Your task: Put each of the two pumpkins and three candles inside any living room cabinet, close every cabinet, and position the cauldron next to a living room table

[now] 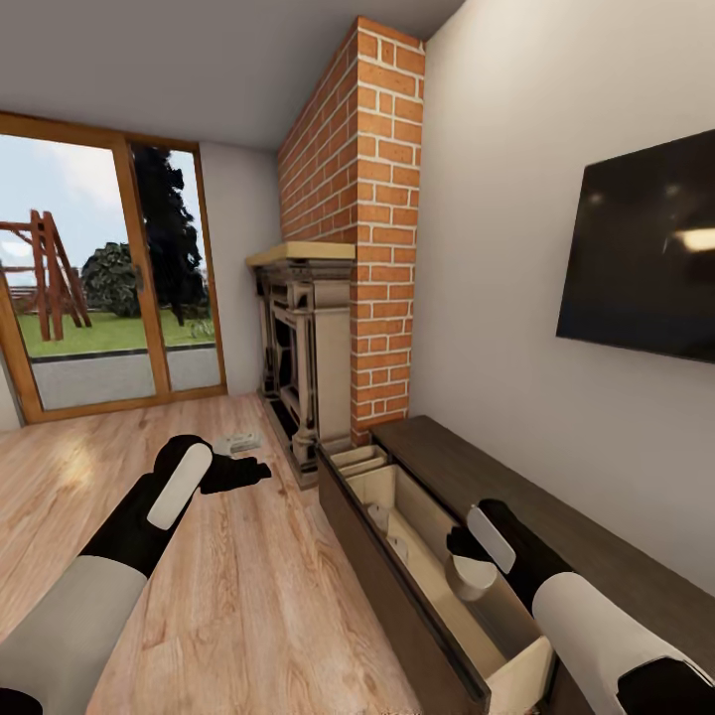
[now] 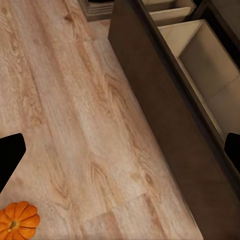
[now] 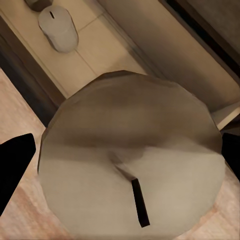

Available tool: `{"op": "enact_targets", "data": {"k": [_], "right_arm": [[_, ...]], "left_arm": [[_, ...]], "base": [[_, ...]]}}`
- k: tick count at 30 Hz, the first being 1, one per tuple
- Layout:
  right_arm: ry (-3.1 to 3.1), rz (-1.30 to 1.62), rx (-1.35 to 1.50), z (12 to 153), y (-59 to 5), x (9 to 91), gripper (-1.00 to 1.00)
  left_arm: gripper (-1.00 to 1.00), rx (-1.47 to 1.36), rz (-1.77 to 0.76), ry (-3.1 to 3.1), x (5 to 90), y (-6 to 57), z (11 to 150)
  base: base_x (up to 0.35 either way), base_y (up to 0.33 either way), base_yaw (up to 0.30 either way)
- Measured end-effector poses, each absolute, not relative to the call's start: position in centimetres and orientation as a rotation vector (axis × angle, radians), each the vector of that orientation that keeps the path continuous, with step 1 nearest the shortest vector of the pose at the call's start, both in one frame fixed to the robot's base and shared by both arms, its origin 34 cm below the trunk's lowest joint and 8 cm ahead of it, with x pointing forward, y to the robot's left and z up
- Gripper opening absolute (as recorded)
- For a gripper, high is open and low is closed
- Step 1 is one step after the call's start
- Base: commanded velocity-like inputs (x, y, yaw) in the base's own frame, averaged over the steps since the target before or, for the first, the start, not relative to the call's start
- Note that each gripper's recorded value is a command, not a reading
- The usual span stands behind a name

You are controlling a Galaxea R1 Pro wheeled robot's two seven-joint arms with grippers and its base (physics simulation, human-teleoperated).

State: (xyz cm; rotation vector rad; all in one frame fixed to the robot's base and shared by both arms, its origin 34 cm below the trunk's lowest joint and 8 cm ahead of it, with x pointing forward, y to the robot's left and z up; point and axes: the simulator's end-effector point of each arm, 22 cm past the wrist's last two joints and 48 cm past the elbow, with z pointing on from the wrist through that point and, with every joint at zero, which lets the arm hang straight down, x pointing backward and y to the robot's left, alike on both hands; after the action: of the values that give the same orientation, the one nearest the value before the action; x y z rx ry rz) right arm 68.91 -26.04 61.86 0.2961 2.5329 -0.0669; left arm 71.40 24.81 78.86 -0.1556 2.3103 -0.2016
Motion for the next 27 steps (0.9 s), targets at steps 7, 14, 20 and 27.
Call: {"op": "enact_targets", "data": {"k": [7, 14, 20, 27], "right_arm": [[2.529, -0.067, 0.299, 60.4, -26.1, 68.7, -1.0], [2.527, -0.068, 0.301, 58.9, -26.2, 68.4, -1.0], [2.525, -0.067, 0.302, 57.6, -26.1, 68.1, -1.0], [2.524, -0.066, 0.304, 56.1, -26.2, 67.7, -1.0]], "left_arm": [[1.0, -0.158, -0.206, 2.305, 71.1, 25.1, 77.6], [1.0, -0.169, -0.208, 2.303, 70.7, 25.9, 76.2], [1.0, -0.169, -0.217, 2.303, 70.4, 25.9, 74.9], [1.0, -0.169, -0.218, 2.303, 70.1, 25.8, 73.3]], "base": [[0.0, 0.0, 0.0], [0.0, 0.0, 0.0], [0.0, 0.0, 0.0], [0.0, 0.0, 0.0]]}}
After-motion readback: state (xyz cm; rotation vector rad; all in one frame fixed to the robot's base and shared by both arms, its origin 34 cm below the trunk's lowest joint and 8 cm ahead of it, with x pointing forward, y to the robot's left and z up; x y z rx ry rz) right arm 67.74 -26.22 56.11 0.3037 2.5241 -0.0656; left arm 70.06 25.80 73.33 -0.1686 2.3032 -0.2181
